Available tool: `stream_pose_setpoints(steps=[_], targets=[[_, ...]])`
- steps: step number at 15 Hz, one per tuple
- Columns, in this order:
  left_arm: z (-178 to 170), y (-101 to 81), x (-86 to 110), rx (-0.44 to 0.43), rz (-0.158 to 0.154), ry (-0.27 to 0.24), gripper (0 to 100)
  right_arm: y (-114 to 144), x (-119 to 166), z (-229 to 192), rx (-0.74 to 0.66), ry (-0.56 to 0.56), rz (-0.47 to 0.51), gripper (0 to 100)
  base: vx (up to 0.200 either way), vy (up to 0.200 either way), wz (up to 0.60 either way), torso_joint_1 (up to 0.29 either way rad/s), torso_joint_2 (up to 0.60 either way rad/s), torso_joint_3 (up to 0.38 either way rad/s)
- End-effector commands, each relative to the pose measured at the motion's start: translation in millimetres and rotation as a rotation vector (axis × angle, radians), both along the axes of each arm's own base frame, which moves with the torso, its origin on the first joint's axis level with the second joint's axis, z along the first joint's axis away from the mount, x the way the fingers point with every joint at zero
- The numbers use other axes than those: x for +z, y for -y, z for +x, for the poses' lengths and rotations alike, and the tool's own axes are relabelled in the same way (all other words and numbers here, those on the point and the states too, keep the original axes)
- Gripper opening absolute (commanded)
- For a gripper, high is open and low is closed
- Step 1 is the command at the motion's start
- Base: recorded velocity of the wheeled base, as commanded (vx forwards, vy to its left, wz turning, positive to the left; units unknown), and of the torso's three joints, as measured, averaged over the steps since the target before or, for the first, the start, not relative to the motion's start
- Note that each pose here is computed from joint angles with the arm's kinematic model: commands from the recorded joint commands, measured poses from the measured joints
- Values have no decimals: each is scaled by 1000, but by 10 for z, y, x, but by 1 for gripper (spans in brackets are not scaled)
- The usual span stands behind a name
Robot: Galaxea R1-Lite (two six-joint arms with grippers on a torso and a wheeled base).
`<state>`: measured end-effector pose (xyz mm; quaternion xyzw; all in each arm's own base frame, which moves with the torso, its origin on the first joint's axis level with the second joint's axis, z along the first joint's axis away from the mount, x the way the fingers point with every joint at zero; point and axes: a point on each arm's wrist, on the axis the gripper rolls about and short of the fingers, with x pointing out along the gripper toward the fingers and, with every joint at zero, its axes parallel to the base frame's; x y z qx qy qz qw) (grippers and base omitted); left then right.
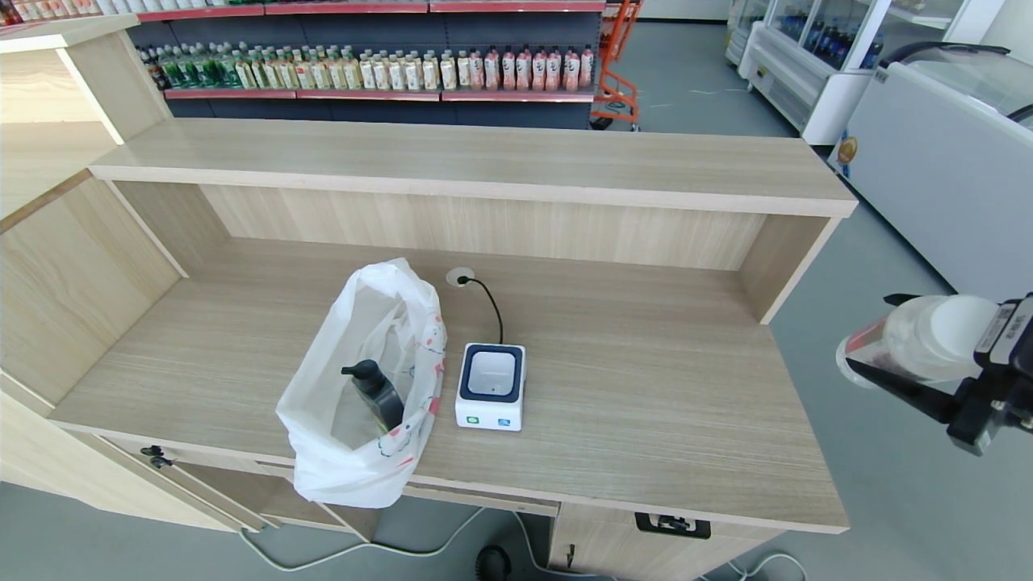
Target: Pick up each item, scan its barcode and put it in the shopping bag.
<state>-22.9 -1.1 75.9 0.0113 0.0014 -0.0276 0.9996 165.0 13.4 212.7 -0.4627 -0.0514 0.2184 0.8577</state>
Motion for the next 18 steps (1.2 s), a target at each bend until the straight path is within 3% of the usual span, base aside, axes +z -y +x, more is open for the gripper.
stream_pose_setpoints(steps=[1, 5, 13, 18], targets=[[0, 0, 0, 0, -1, 0, 0, -3, -2, 1, 3, -1, 0, 0, 0, 0, 0, 0, 0, 0], [0, 0, 0, 0, -1, 0, 0, -3, -41, -8, 4, -15, 0, 0, 0, 0, 0, 0, 0, 0], [0, 0, 0, 0, -1, 0, 0, -34, -37, -6, 23, -15, -1, 0, 0, 200, 0, 4, 5, 2], [0, 0, 0, 0, -1, 0, 0, -91, -81, 203, 57, -44, -4, 0, 0, 200, 0, 3, 2, 3]])
